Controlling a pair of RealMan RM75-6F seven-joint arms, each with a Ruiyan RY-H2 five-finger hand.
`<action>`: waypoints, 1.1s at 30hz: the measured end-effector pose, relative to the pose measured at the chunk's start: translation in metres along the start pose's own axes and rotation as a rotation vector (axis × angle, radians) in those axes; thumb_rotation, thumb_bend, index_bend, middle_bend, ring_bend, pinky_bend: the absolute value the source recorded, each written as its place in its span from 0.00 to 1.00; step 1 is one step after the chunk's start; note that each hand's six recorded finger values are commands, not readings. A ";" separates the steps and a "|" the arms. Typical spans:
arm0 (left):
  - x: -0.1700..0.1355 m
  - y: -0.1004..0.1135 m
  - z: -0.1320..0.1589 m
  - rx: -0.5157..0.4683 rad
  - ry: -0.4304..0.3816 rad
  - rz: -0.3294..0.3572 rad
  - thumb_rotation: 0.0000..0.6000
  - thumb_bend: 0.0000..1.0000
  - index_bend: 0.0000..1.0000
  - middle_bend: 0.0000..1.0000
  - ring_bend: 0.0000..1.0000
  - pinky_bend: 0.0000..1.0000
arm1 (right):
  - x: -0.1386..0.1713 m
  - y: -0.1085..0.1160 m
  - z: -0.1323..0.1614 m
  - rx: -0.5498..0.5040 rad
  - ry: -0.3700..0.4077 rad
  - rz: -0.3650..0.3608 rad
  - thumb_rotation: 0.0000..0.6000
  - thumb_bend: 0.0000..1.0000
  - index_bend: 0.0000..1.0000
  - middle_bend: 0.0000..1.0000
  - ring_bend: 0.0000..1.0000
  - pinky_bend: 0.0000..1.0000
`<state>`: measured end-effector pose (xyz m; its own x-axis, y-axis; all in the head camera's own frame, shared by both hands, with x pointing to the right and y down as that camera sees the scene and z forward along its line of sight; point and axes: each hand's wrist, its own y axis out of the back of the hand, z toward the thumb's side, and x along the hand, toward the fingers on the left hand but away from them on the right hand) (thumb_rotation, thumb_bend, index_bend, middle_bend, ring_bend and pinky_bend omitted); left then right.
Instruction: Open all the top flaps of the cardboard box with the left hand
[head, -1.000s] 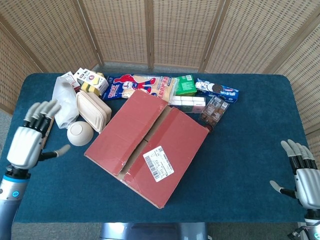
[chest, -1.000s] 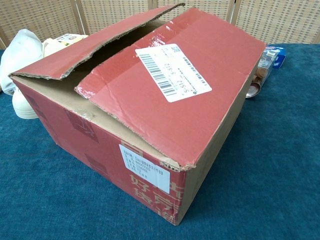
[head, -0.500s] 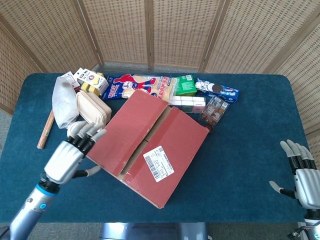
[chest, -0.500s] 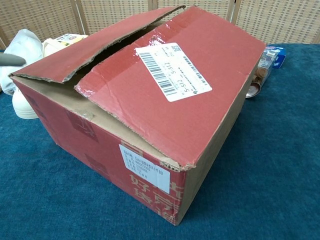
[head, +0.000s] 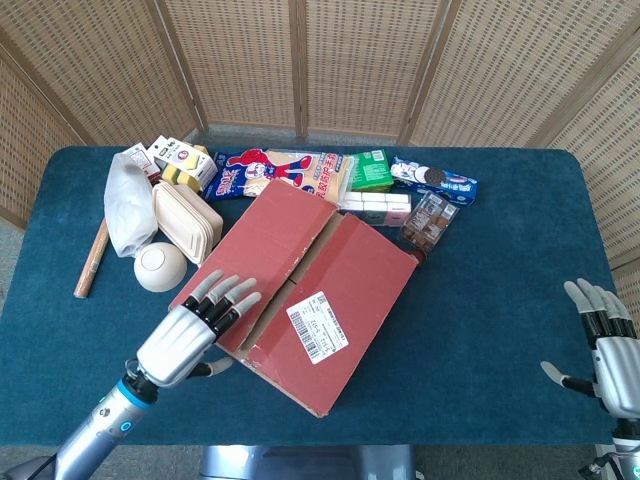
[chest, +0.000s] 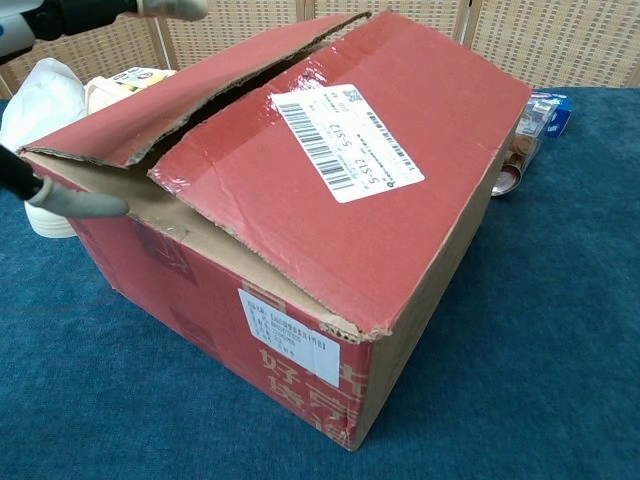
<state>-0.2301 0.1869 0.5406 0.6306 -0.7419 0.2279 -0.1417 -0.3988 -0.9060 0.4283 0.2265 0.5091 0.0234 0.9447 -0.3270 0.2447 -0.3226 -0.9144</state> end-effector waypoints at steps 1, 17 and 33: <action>0.002 -0.001 0.001 0.005 0.000 0.011 1.00 0.31 0.00 0.00 0.00 0.00 | 0.000 0.000 0.000 -0.001 0.000 0.001 1.00 0.00 0.00 0.00 0.00 0.00; 0.027 0.000 0.005 0.051 0.017 0.107 1.00 0.31 0.00 0.00 0.00 0.00 | 0.001 0.000 0.000 -0.003 0.002 0.003 1.00 0.00 0.00 0.00 0.00 0.00; 0.007 0.043 -0.031 0.049 0.116 0.261 1.00 0.31 0.00 0.00 0.00 0.00 | 0.001 -0.002 0.001 0.000 0.006 0.011 1.00 0.00 0.00 0.00 0.00 0.00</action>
<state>-0.2555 0.1474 0.5145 0.4861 -0.8737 0.0216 -0.2488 -0.1620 -0.9549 0.4265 0.2280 0.5098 0.0321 0.9416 -0.3351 0.2445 -0.3325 -0.9108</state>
